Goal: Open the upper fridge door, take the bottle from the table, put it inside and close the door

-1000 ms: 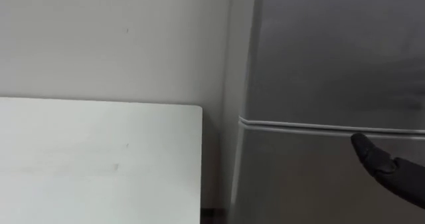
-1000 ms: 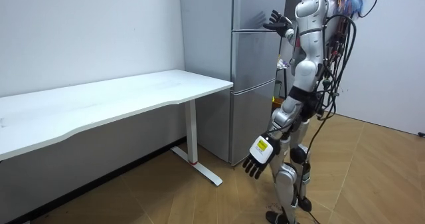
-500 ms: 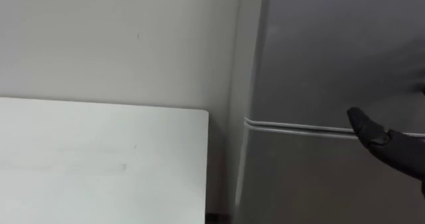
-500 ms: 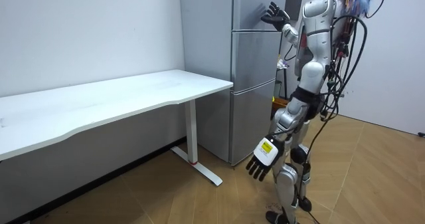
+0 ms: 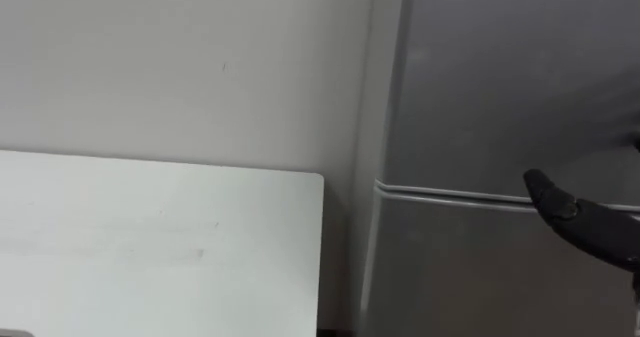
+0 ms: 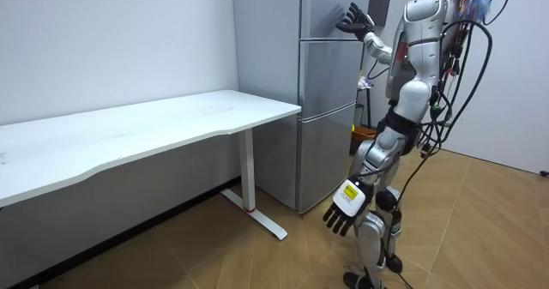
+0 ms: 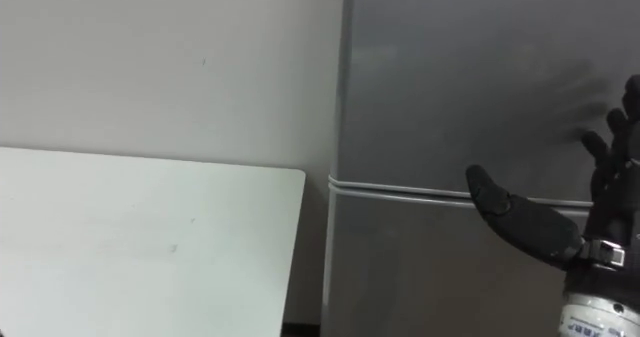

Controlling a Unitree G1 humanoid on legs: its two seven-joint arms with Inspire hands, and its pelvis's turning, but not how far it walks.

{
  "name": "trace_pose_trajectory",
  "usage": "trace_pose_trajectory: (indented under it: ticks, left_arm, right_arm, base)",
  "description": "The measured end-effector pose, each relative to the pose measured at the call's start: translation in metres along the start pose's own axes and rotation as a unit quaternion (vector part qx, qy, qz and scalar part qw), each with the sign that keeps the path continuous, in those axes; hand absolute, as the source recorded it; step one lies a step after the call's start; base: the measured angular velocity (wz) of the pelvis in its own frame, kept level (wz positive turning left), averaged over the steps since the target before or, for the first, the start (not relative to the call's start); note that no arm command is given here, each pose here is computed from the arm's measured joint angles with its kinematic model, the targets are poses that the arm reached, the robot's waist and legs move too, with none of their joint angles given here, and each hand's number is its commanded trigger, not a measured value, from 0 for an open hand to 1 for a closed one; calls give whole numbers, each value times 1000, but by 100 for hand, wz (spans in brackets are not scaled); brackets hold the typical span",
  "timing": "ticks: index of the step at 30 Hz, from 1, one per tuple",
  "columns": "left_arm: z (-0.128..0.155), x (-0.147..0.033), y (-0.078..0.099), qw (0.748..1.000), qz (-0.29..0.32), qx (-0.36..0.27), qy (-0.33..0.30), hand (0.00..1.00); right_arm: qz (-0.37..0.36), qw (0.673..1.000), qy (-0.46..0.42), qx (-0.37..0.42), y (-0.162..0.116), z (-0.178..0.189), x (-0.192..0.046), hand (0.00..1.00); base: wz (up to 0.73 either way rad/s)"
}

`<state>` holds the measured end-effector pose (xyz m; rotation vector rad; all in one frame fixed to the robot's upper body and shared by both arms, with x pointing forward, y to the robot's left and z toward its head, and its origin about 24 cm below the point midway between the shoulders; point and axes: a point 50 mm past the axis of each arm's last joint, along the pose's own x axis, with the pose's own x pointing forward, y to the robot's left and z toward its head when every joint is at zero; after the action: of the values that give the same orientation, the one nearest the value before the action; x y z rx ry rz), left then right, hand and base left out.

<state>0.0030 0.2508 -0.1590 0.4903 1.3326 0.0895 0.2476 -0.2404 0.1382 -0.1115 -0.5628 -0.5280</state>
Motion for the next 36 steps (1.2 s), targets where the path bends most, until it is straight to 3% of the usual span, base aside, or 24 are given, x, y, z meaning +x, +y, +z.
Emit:
trace_pose_trajectory:
  ticks: [6, 11, 21, 36]
  left_arm:
    - [4, 0, 2, 1000, -4, -1, -11, 0]
    - [0, -1, 11, 1000, 9, -15, -13, 0]
    - [-7, -3, 15, 999, 17, -28, -3, 0]
    - [-8, -4, 21, 998, 35, -42, -5, 0]
  right_arm:
    - [-7, 1000, -5, -8, -6, 2, 4, 0]
    - [-41, 999, -15, -31, -30, 8, 19, 0]
    - [-115, 993, -12, -26, -63, 11, 24, 0]
    - [-210, 963, 119, -121, -124, -31, -13, 0]
  base:
    - [0]
    - [1]
    - [4]
    - [-2]
